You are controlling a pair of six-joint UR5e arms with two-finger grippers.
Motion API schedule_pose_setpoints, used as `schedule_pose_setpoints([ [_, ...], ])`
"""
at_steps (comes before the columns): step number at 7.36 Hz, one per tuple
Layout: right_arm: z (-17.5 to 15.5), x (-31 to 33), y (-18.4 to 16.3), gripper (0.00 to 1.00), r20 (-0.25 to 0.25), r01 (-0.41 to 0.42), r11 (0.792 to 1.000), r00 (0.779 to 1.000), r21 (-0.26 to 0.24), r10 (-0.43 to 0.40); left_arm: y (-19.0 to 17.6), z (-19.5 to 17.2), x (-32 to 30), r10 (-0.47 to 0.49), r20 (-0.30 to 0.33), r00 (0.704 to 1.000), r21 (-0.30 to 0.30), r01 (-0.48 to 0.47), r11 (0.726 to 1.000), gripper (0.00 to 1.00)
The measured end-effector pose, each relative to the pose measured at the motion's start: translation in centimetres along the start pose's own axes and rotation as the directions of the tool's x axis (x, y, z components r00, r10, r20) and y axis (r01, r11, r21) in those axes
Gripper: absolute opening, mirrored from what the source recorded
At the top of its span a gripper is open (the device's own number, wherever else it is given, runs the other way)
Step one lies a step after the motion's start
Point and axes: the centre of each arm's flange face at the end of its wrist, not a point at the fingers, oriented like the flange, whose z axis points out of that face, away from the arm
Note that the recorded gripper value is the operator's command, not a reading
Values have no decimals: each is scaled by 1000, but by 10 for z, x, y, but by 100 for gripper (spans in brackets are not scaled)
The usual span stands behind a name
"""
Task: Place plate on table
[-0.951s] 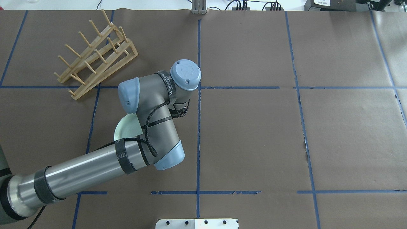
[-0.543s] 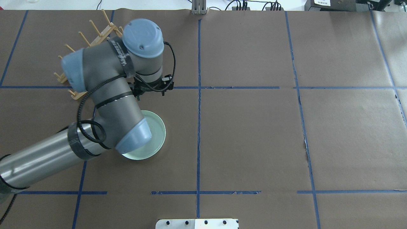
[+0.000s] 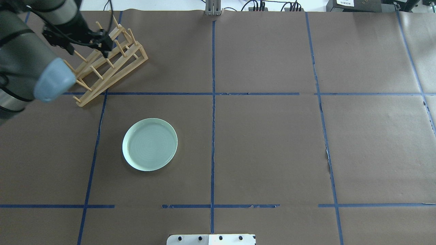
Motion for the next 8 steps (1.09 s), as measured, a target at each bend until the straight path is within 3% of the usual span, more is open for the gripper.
schedule_pose_setpoints([
  [2, 0, 0, 0, 100, 0, 0, 1000, 1000, 0, 0, 64, 20, -161, 84, -36, 996, 3, -84, 996, 100],
  [3, 0, 0, 0, 100, 0, 0, 1000, 1000, 0, 0, 102, 30, -215, 71, -57, 996, 7, -70, 998, 100],
  [5, 0, 0, 0, 100, 0, 0, 1000, 1000, 0, 0, 162, 52, -271, -2, -72, 997, -22, 1, 1000, 100],
  [8, 0, 0, 0, 100, 0, 0, 1000, 1000, 0, 0, 203, 65, -306, -91, -70, 993, -58, 87, 995, 100],
])
